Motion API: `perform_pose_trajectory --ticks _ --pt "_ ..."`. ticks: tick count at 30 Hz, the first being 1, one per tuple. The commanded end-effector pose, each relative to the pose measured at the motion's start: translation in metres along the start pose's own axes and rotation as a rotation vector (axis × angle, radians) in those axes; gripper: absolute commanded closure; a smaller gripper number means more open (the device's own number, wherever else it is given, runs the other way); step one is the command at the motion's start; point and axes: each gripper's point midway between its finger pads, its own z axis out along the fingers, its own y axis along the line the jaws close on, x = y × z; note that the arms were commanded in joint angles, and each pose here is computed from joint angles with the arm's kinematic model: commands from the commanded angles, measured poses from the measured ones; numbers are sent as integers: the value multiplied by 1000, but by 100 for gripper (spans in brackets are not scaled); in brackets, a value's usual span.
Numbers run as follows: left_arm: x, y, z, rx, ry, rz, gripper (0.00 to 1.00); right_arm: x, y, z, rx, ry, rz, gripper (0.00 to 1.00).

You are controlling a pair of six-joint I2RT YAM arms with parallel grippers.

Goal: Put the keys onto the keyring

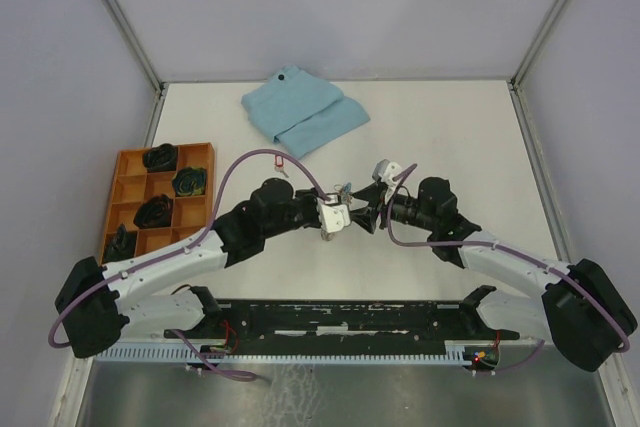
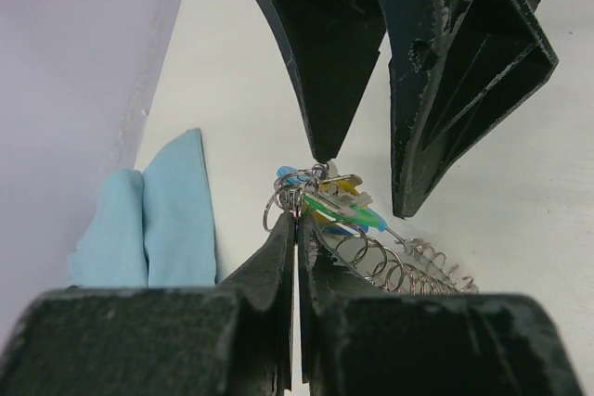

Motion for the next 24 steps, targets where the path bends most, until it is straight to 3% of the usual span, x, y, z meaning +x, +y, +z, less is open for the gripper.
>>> perform_pose_trajectory --ticks 1,15,24 --pt "-32 35 0 -111 -62 17 97 -52 -4 1 34 -220 -187 39" --pt "-34 38 2 -143 -52 -107 97 -38 -5 24 76 -156 -305 51" --pt "-39 39 2 -144 -63 -149 97 -43 -17 27 148 -186 -321 61"
